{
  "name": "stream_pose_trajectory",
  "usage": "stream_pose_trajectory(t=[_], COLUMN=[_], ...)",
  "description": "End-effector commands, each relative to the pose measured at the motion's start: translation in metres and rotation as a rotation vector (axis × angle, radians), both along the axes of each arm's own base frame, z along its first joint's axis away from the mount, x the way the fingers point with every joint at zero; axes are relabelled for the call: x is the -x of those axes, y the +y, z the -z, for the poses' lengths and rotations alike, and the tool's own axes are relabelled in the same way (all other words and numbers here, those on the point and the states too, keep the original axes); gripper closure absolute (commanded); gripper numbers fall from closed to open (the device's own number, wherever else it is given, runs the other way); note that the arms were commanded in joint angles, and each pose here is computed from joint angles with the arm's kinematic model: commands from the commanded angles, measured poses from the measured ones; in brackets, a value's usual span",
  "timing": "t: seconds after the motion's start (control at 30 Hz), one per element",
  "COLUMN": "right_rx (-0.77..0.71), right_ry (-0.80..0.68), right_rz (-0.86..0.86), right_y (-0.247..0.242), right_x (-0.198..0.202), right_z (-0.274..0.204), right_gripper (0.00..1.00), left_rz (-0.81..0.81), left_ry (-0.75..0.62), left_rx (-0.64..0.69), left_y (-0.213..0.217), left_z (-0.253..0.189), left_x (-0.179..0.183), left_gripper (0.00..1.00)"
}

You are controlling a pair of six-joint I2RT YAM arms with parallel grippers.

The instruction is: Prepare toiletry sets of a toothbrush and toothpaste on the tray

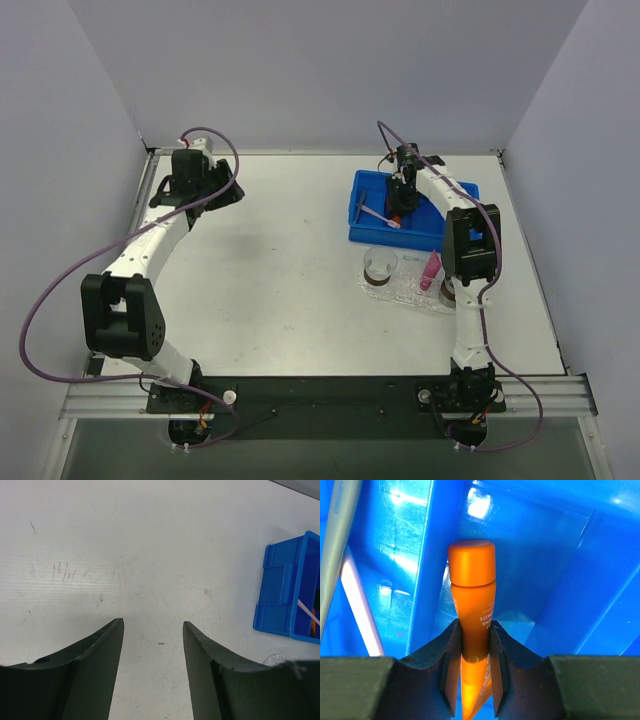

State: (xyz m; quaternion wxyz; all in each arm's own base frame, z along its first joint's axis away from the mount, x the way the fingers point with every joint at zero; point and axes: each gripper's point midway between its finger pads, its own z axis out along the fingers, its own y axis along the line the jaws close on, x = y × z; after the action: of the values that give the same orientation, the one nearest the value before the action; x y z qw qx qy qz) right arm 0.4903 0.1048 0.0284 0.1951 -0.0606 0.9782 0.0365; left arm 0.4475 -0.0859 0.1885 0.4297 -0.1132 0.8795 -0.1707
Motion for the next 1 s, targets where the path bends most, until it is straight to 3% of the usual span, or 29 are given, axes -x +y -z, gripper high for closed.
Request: stream_pose_trajectory(t=[0.0, 0.53, 0.97], right_rx=[0.013, -0.014, -0.052], right_ry=[-0.092, -0.268, -0.479], right_rz=[-0.004, -0.045, -0.093], right_y=[-0.005, -0.001, 0.021], right_x=[-0.003, -0.015, -0.017], right_z=[-0.053, -0.118, -0.210], right_gripper=[1.00, 1.00, 1.00], left_rz=[0.003, 0.028, 0.038], left_ry=[-0.121, -0.205, -0.280], left_rx=[0.004, 0.070, 0.155], left_y=[0.004, -0.010, -0.026], left_z=[-0.041, -0.074, -0.112], left_x=[-0.006, -0.003, 0.000], left_gripper=[0.40, 0.40, 0.40])
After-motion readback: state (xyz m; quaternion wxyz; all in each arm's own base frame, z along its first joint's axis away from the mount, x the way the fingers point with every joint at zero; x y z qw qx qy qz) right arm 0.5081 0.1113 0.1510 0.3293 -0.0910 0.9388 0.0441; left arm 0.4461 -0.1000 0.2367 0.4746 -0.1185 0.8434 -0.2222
